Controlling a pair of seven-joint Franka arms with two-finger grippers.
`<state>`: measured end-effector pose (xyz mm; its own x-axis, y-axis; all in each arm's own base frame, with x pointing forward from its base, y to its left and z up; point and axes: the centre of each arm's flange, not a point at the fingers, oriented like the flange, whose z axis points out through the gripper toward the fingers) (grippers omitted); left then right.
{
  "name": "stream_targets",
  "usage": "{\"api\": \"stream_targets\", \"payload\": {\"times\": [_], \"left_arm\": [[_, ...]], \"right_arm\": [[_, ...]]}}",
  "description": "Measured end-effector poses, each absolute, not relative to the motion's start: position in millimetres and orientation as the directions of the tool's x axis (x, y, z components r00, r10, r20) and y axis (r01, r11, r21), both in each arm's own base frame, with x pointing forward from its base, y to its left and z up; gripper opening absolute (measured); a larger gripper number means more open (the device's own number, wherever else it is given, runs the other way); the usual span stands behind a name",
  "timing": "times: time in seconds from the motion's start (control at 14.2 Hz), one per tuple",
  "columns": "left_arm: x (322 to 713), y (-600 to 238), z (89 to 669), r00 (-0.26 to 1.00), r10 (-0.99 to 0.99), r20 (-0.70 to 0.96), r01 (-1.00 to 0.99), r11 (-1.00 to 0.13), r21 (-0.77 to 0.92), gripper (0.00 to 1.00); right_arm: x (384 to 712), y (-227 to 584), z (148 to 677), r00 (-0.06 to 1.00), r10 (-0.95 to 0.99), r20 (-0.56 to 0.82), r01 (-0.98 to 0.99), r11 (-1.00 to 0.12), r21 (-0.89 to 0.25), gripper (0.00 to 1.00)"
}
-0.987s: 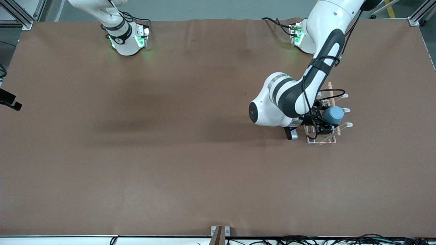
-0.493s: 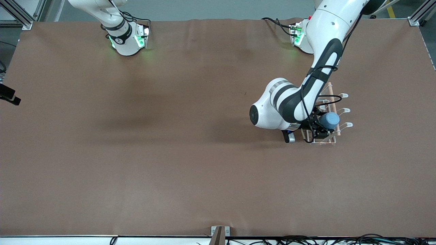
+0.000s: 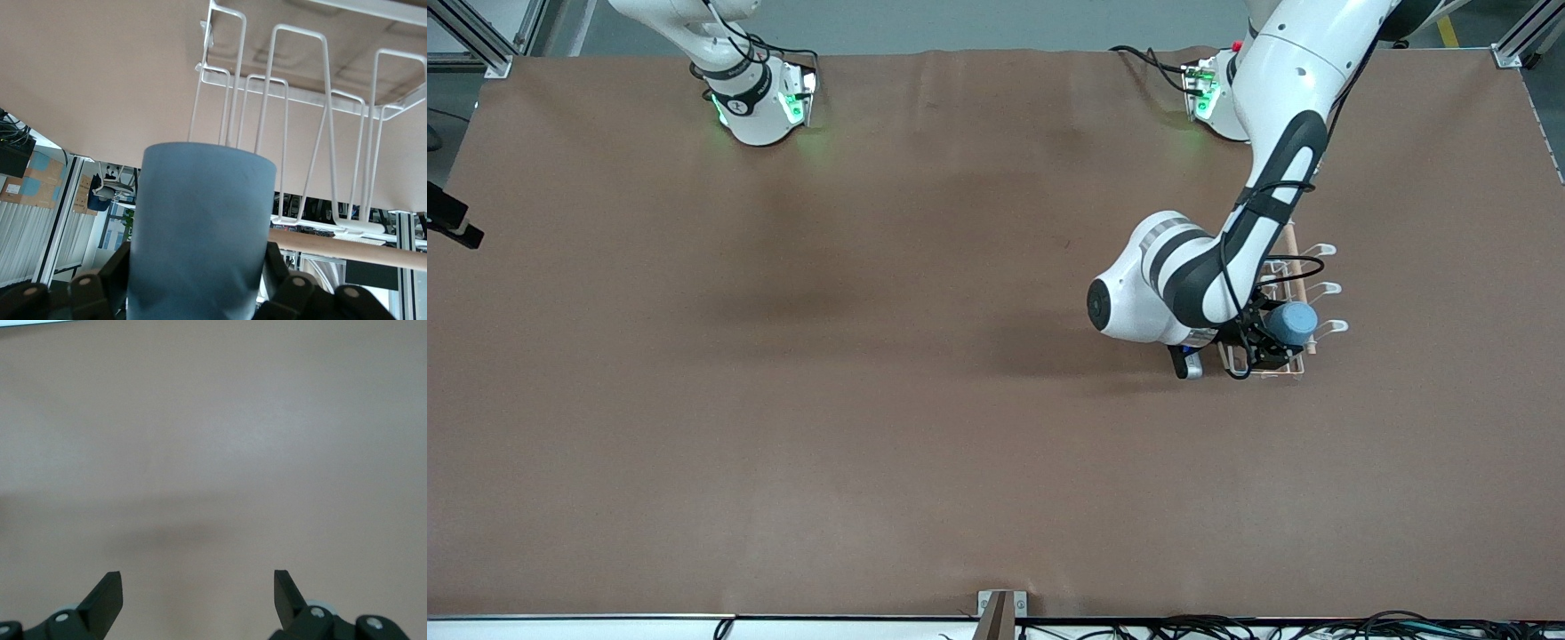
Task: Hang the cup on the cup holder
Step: 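Lower the cup onto a rack hook and open the left gripper, then lift the left gripper away from the rack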
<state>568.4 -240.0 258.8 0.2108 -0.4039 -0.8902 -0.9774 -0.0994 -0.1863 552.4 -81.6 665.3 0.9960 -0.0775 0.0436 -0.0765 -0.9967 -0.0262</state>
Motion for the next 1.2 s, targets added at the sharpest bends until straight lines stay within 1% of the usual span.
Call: {"api": "stream_targets", "payload": {"times": [0.07, 0.14, 0.42, 0.56, 0.78, 0.99, 1.13, 1.2], "left_arm": [[568.9, -243.1, 261.1, 0.235, -0.407, -0.883, -0.972, -0.107, -0.209, 0.96], [570.1, -247.3, 265.4, 0.257, -0.417, -0.872, -0.966, -0.12, -0.227, 1.0], [588.7, -265.4, 311.5, 0.371, -0.51, -0.776, -0.927, -0.248, -0.28, 1.0], [595.5, -271.9, 345.0, 0.437, -0.561, -0.703, -0.896, -0.339, -0.287, 1.0], [601.0, -279.4, 401.3, 0.579, -0.589, -0.563, -0.81, -0.494, -0.316, 1.0], [603.5, -277.1, 446.9, 0.734, -0.534, -0.42, -0.67, -0.669, -0.32, 1.0], [607.8, -261.4, 471.3, 0.844, -0.422, -0.331, -0.52, -0.796, -0.312, 1.0], [609.5, -253.3, 481.0, 0.884, -0.361, -0.296, -0.447, -0.838, -0.312, 1.0]], "right_arm": [[551.5, -81.1, 662.8, 0.996, -0.077, 0.04, -0.076, -0.997, -0.027, 1.0], [552.0, -79.3, 659.7, 0.997, -0.073, 0.037, -0.072, -0.997, -0.027, 1.0], [553.5, -76.4, 651.8, 0.997, -0.068, 0.027, -0.067, -0.997, -0.026, 1.0], [553.8, -76.9, 652.1, 0.997, -0.068, 0.031, -0.068, -0.997, -0.023, 1.0], [554.4, -77.3, 652.6, 0.997, -0.069, 0.037, -0.068, -0.997, -0.021, 1.0], [556.2, -76.7, 653.5, 0.997, -0.066, 0.051, -0.065, -0.998, -0.01, 1.0], [556.4, -75.5, 652.0, 0.997, -0.063, 0.048, -0.063, -0.998, -0.008, 1.0], [556.5, -75.3, 651.9, 0.997, -0.062, 0.049, -0.062, -0.998, -0.007, 1.0]]}}
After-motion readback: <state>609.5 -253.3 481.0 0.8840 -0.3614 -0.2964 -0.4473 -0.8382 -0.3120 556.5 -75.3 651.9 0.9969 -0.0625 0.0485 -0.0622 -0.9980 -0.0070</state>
